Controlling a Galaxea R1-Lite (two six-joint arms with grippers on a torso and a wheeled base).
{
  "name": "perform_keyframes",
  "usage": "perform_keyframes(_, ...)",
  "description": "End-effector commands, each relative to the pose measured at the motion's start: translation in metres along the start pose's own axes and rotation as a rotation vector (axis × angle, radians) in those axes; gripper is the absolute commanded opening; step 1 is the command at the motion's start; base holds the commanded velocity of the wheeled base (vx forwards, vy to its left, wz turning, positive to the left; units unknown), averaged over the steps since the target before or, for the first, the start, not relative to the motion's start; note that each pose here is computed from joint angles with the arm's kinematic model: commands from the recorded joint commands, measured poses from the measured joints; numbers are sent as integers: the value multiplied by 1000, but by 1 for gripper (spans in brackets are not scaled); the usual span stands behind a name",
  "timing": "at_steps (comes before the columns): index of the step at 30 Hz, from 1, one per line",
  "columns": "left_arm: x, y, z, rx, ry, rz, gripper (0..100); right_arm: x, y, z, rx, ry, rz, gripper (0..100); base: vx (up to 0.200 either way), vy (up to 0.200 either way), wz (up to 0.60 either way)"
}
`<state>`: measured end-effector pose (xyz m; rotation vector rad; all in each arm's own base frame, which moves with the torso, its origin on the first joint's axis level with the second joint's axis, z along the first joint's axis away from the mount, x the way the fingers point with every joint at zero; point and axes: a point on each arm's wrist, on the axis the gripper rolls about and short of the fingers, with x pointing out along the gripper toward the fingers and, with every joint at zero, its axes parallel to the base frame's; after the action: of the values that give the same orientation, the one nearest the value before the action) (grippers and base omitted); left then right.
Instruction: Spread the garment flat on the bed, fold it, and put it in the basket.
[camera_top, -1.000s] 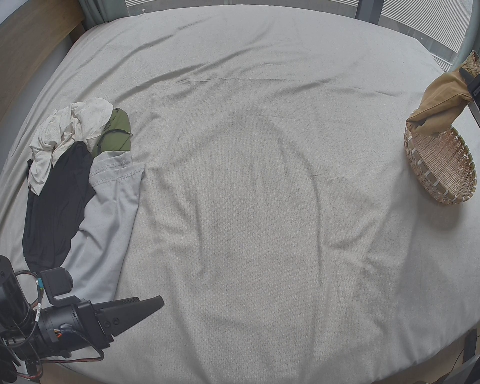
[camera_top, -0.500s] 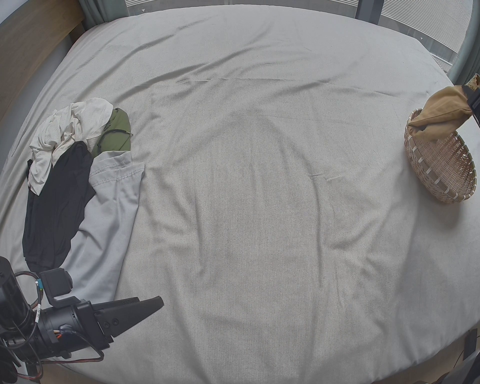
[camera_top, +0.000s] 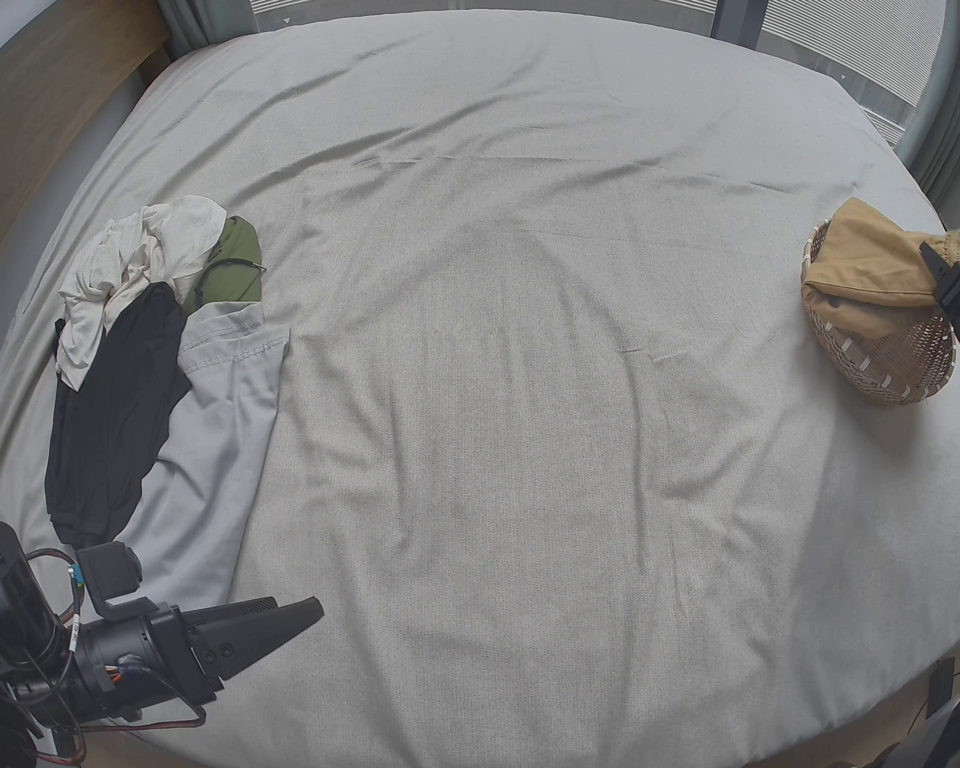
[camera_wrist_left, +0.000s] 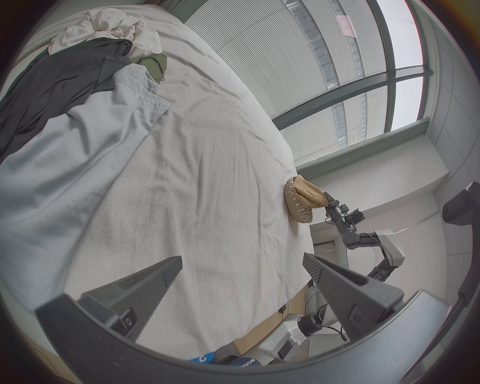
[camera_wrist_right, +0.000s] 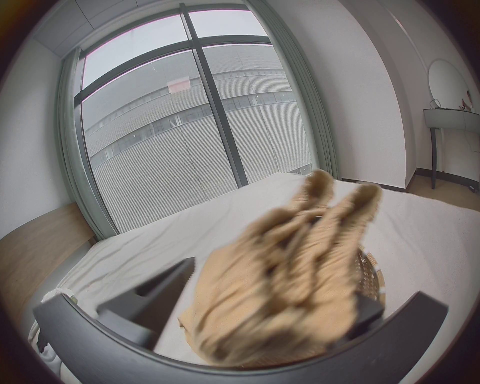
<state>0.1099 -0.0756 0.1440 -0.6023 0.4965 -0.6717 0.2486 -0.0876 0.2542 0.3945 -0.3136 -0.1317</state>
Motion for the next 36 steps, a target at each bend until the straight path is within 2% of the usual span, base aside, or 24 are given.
perform_keyframes(1,-2,-1,0,2,-7,-6,100,-11,-13,-18,4,66,-27,100,0,0,0)
perform_keyframes(6,-4,-2,1,5,-13,-17,100,-39,2,-5,2,69,-3,100,0,0,0)
perform_keyframes(14,-10,-6,2,19,-40,-42,100,-101,46,33,-91,159,50,100,0,0,0)
perform_keyframes(17,-17,-9,3,29,-65,-68,100,-121,57,41,-138,193,85,100,0,0,0)
perform_keyframes(19,-26,-12,2,44,-90,-104,100,-136,64,39,-145,230,144,100,0,0,0)
perform_keyframes(21,-37,-16,0,60,-115,-155,100,-150,70,35,-131,269,225,100,0,0,0)
perform_keyframes(22,-48,-20,-2,73,-136,-212,100,-163,72,29,-119,299,290,100,0,0,0)
perform_keyframes(23,-48,-20,-2,73,-136,-212,100,-163,72,29,-119,299,290,100,0,0,0)
perform_keyframes(24,-66,-22,-7,96,-169,-293,100,-184,72,22,-109,314,360,100,0,0,0)
perform_keyframes(28,-96,-14,-25,157,-227,-395,100,-229,56,-4,-114,326,438,100,0,0,0)
perform_keyframes(32,-110,-2,-41,193,-267,-351,100,-266,39,-28,-113,304,474,100,0,0,0)
perform_keyframes(34,-117,5,-52,192,-289,-279,100,-288,28,-43,-118,272,471,100,0,0,0)
perform_keyframes(36,-121,7,-58,198,-308,-259,100,-301,22,-50,-122,257,471,100,0,0,0)
